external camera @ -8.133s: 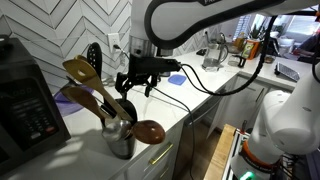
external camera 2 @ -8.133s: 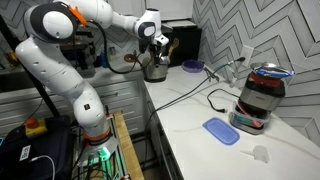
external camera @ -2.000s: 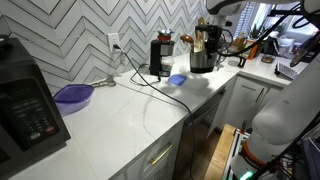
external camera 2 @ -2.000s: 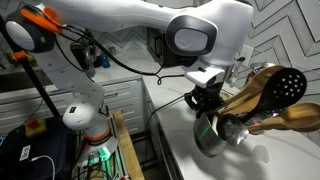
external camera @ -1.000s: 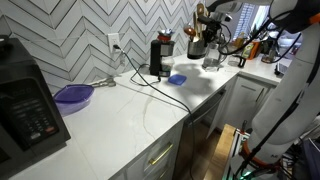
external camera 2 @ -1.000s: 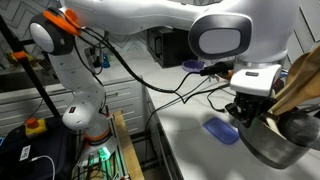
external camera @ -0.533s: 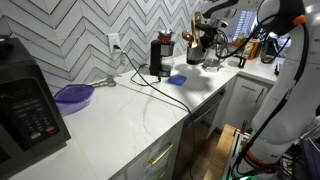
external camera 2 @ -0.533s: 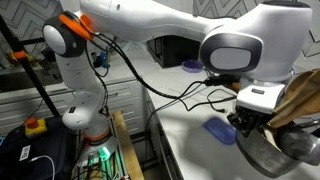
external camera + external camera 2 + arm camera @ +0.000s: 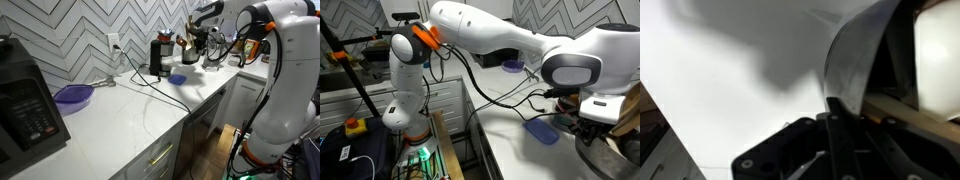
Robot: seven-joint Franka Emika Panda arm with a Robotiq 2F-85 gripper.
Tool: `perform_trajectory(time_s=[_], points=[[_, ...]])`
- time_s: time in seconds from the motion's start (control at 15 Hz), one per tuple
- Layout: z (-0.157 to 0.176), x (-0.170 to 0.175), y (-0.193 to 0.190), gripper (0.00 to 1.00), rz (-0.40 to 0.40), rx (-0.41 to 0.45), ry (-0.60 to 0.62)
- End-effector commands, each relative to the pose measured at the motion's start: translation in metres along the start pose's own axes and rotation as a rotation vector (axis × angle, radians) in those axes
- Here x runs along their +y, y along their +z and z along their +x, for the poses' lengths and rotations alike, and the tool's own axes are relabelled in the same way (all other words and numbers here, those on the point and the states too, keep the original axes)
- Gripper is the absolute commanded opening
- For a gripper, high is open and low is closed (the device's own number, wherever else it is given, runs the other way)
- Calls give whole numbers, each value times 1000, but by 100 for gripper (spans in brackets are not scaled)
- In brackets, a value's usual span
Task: Move the silver cutlery holder to the right.
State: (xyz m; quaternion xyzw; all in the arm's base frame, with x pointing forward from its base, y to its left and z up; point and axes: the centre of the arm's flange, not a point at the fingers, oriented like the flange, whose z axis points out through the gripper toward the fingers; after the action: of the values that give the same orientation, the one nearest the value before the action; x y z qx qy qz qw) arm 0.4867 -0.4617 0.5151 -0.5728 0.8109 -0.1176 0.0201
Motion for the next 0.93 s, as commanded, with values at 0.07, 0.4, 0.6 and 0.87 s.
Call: perform_trajectory(time_s=[0.07,0.4,0.6,0.87], points=[[11,-75,-37,1,97,20,38],[28,-118,-16,1,-3,32,185],[43,-119,3,1,-70,4,254],[68,-117,19,1,-69,-33,393]])
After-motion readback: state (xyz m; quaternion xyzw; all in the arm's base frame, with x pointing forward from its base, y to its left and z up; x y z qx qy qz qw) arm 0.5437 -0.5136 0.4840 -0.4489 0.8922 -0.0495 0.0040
